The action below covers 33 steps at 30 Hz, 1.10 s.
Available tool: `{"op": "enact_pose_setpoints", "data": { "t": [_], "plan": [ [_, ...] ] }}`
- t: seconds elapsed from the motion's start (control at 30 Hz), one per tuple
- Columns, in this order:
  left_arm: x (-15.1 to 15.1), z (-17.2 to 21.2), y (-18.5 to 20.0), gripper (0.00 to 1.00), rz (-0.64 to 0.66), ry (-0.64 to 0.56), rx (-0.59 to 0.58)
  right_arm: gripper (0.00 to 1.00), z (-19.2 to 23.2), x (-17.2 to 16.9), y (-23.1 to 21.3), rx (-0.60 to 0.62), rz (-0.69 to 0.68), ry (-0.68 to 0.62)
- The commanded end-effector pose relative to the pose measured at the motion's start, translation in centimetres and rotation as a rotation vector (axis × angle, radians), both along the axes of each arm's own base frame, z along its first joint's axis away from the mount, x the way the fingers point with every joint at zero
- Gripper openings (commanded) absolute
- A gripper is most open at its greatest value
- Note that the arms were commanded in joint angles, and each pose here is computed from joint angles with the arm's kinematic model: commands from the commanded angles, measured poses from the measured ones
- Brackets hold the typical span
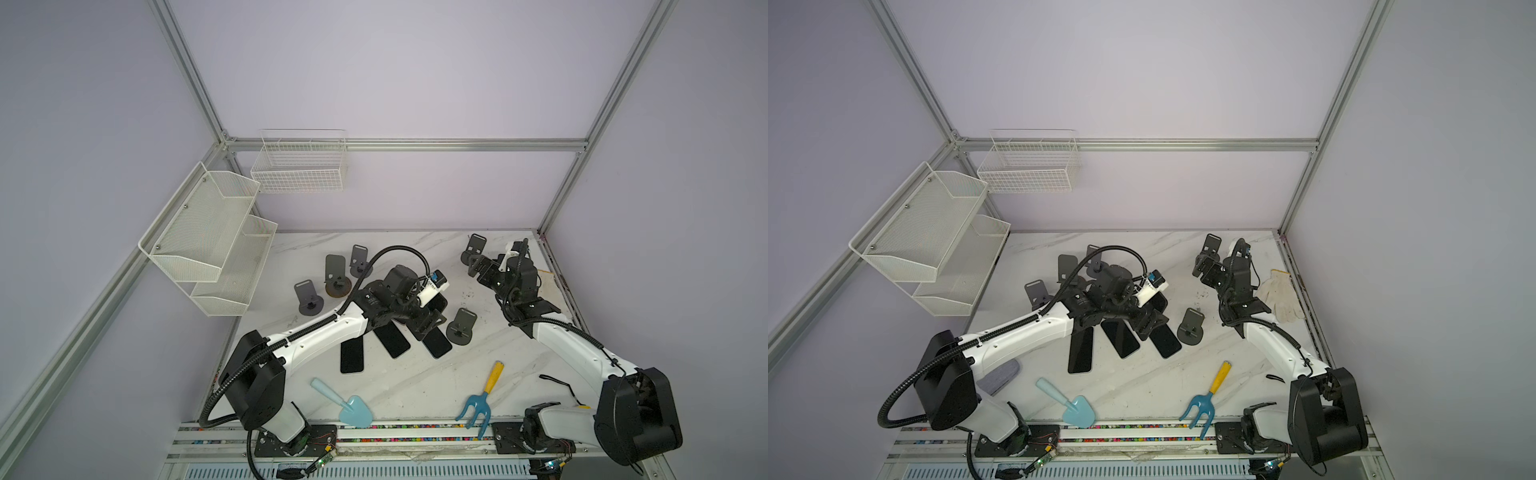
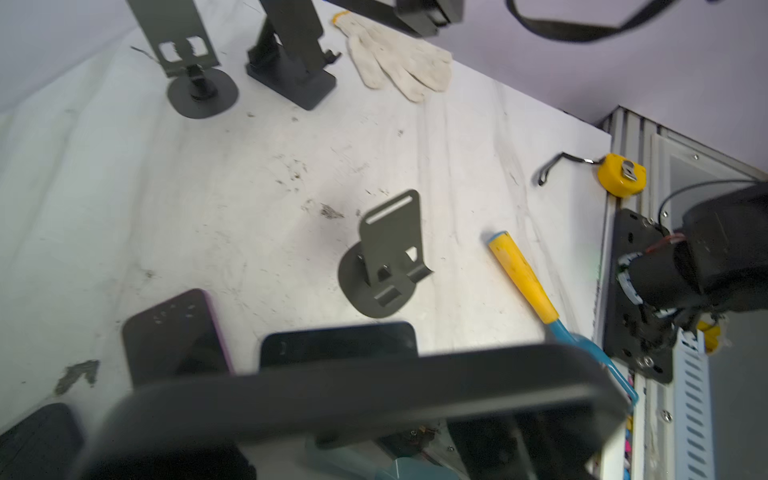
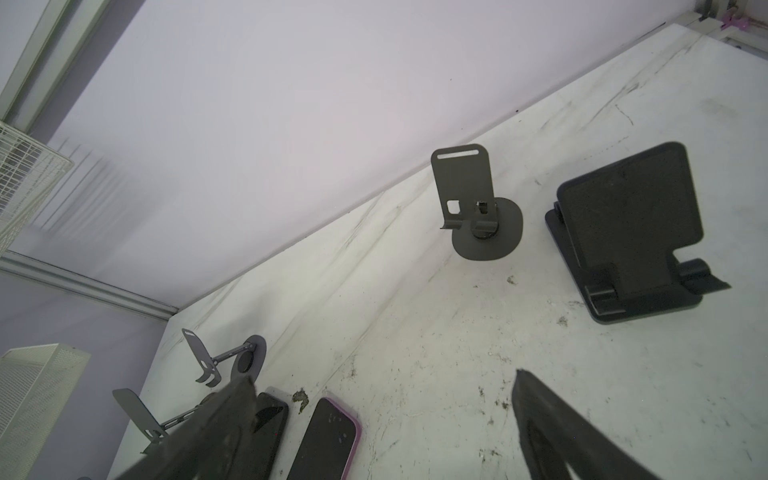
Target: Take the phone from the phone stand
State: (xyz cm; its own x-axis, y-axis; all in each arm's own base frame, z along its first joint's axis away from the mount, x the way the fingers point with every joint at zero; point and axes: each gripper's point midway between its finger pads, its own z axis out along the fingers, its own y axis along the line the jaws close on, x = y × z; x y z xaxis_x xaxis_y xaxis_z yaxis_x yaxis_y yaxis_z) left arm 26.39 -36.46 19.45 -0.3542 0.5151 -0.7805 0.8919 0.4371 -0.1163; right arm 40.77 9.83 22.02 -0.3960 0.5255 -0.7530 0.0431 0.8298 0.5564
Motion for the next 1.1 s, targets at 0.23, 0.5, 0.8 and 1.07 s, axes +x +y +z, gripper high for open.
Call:
{"op": "enact_pose_setpoints", "data": {
  "t": [0.23, 0.5, 0.8, 1.07],
  "plan": [
    [-7.2, -5.9, -0.9, 0.70, -0.161, 0.006, 0.116, 0.97, 0.6, -2.1, -1.1, 0.020, -0.030, -0.029],
    [-10.0, -11.5, 0.0, 0.70, -0.218, 0.018, 0.287, 0.97, 0.7, -3.3, -1.6, 0.014, -0.038, -0.028],
    [-10.5, -15.7, 1.4, 0.68, -0.213, 0.047, 0.426, 0.97, 0.6, -4.6, -1.7, 0.006, -0.022, -0.029],
    [-11.3, -17.3, 2.0, 0.72, -0.234, 0.063, 0.481, 0.97, 0.2, -5.6, -1.7, 0.007, -0.012, -0.024]
  ]
}}
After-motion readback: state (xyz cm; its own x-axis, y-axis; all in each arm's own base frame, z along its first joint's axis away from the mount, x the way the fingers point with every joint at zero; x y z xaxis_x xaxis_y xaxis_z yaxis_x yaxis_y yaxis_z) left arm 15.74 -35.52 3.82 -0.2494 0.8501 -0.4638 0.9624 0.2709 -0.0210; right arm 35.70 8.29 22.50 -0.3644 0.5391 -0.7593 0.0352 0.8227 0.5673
